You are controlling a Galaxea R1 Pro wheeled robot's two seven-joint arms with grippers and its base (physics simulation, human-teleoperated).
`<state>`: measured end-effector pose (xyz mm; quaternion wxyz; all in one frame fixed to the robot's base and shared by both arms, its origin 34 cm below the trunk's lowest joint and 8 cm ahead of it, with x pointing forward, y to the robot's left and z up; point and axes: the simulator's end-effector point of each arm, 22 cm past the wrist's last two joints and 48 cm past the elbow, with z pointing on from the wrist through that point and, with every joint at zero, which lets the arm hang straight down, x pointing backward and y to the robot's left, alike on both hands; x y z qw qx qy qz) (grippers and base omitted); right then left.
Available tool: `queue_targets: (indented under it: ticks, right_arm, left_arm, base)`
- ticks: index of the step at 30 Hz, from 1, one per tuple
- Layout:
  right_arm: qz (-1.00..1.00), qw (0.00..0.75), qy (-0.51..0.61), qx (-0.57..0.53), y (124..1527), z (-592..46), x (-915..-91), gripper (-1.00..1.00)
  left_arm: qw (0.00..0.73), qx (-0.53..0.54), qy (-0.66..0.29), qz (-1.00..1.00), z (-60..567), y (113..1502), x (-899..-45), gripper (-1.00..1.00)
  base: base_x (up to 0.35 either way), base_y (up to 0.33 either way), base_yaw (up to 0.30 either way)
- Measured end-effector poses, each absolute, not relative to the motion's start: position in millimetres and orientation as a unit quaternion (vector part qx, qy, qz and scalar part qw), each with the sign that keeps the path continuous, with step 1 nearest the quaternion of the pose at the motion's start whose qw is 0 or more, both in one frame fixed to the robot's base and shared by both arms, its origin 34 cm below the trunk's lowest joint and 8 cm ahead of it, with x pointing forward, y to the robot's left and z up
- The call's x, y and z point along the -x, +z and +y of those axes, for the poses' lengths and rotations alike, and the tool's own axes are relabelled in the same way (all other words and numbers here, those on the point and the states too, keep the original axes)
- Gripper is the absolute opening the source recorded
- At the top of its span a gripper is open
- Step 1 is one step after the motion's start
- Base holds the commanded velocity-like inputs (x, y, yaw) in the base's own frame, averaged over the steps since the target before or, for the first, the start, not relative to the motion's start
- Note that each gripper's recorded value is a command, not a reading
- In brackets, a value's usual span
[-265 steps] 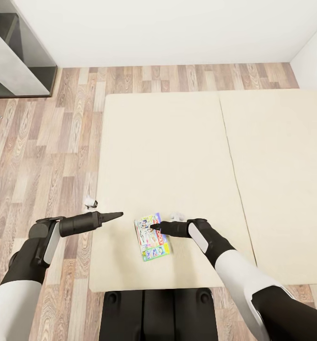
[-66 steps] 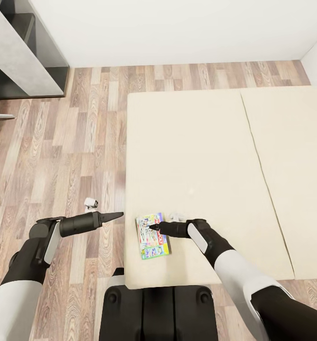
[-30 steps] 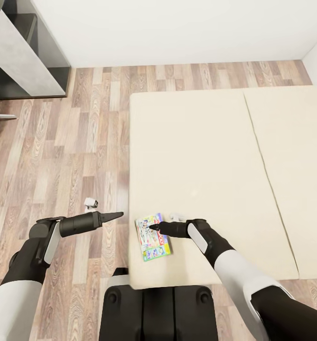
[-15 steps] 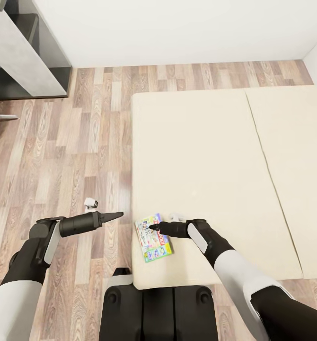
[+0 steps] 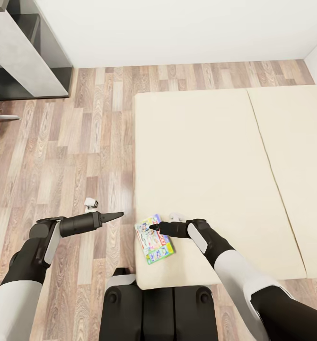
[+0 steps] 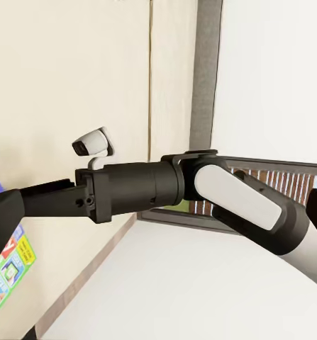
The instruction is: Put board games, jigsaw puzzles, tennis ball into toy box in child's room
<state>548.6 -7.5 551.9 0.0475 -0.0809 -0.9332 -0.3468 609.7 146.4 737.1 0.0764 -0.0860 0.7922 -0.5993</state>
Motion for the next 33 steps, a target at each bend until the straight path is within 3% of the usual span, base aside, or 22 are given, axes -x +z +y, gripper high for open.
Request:
queue_targets:
  ticks: [33]
  right_arm:
    - [-0.933, 0.047, -0.347, 0.081, 552.0, -7.1, -548.6, 1.0]
  left_arm:
    - [0.077, 0.086, -0.6, 0.792, 146.4, 737.3, -609.9, 1.0]
  base:
    - [0.0, 0.061, 0.0]
